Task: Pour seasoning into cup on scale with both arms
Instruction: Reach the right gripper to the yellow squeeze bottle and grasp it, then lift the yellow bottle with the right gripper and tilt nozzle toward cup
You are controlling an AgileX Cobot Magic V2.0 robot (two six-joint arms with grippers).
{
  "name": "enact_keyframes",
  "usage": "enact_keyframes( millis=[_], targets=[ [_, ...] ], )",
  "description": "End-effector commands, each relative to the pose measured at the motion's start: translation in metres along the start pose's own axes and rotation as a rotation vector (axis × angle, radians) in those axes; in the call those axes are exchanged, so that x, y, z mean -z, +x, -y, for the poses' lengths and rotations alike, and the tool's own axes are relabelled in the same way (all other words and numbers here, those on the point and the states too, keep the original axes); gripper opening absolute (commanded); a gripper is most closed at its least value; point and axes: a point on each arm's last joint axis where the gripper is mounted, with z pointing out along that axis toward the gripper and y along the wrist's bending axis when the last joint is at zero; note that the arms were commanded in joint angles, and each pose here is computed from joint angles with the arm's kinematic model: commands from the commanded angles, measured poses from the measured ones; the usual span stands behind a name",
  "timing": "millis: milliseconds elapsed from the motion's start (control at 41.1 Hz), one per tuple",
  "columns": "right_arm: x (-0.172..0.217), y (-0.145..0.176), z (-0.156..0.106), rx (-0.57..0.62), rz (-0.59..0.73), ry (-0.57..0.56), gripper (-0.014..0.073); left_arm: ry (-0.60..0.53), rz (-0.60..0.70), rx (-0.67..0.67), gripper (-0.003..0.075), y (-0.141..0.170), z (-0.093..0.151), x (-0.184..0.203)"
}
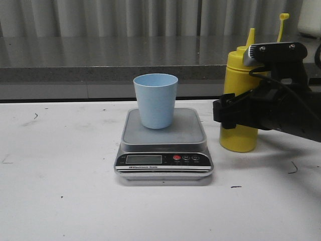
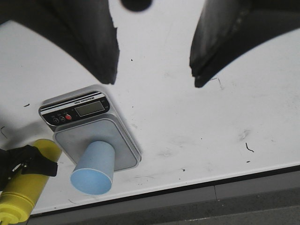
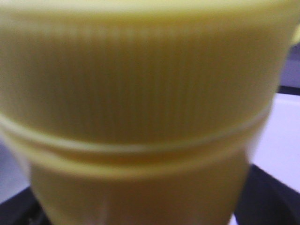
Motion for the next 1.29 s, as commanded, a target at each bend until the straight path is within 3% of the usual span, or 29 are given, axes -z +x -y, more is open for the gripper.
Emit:
enact_keyframes(
  millis=[0, 122, 268, 438, 730, 925, 1022, 1266],
  targets=[
    [-0.001, -0.023, -0.001, -0.055, 0.116, -0.006, 0.0455, 0.005, 0.101, 0.011, 0.0355, -0.013, 0.001, 0.004],
    [-0.001, -0.023, -0.001, -0.062, 0.092, -0.009, 0.0342, 0.005, 0.101, 0.011, 0.0355, -0.013, 0.001, 0.004],
    [0.005, -0.034, -0.003, -0.032, 0.028, -0.022, 0.0342, 0.005, 0.101, 0.011, 0.0355, -0.013, 0.001, 0.004],
    [0.021, -0.060, -0.003, 0.121, -0.041, -0.037, 0.0342, 0.005, 0.101, 0.011, 0.0355, -0.013, 0.001, 0.004],
    [0.031, -0.132, -0.007, 0.314, -0.258, -0.123, 0.0342, 0.005, 0.101, 0.011, 0.0355, -0.013, 0.001, 0.004],
    [0.028, -0.186, -0.017, 0.569, -0.363, -0.202, 0.0342, 0.005, 0.101, 0.011, 0.0355, -0.013, 0.001, 0.004],
    [0.025, -0.204, -0.020, 0.765, -0.384, -0.185, 0.0342, 0.005, 0.101, 0.011, 0.0355, -0.013, 0.001, 0.004],
    [0.007, -0.191, -0.039, 1.271, -0.466, -0.160, 0.0342, 0.005, 0.101, 0.011, 0.0355, -0.013, 0.001, 0.004]
  ],
)
